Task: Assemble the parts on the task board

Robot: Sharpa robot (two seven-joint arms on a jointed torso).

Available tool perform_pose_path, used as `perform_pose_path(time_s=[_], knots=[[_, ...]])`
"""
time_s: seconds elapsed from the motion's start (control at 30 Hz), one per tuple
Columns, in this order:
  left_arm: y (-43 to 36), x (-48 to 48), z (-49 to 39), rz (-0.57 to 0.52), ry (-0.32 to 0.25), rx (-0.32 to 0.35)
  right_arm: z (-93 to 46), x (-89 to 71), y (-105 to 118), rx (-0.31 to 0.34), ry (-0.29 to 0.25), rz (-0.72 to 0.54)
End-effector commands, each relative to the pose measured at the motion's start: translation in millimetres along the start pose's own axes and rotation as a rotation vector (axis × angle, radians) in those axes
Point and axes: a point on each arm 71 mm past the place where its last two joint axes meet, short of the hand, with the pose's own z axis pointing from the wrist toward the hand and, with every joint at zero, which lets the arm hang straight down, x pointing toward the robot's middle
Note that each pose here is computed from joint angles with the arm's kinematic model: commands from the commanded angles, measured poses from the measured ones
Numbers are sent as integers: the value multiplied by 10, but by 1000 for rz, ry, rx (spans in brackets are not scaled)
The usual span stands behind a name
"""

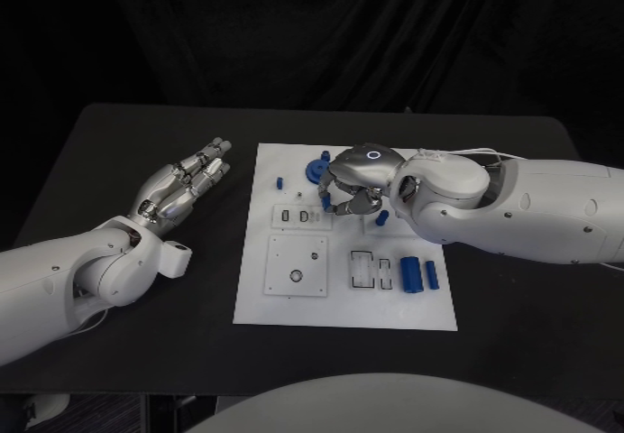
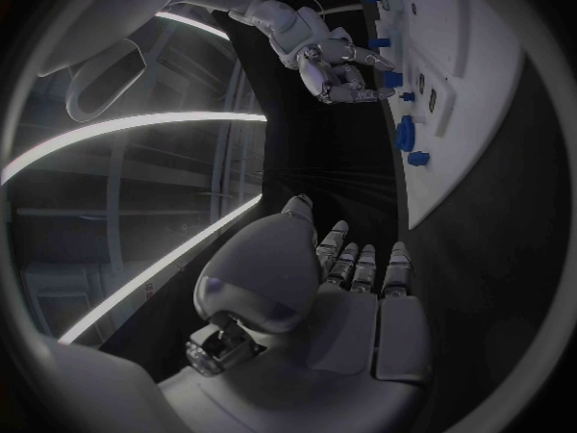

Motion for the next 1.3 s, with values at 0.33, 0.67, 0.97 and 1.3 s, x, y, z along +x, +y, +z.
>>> perform_pose_path(time_s=[0.33, 0.67, 0.97, 1.3], knots=[[-112, -5, 9, -10, 5, 156, 15, 49, 18, 6, 25, -7], [-109, -11, 11, -9, 5, 154, 29, 88, 26, 5, 40, -6], [-106, -15, 14, -9, 5, 154, 34, 122, 4, 16, 65, -11], [-102, -18, 16, -10, 6, 152, 35, 143, 2, 16, 84, -14]])
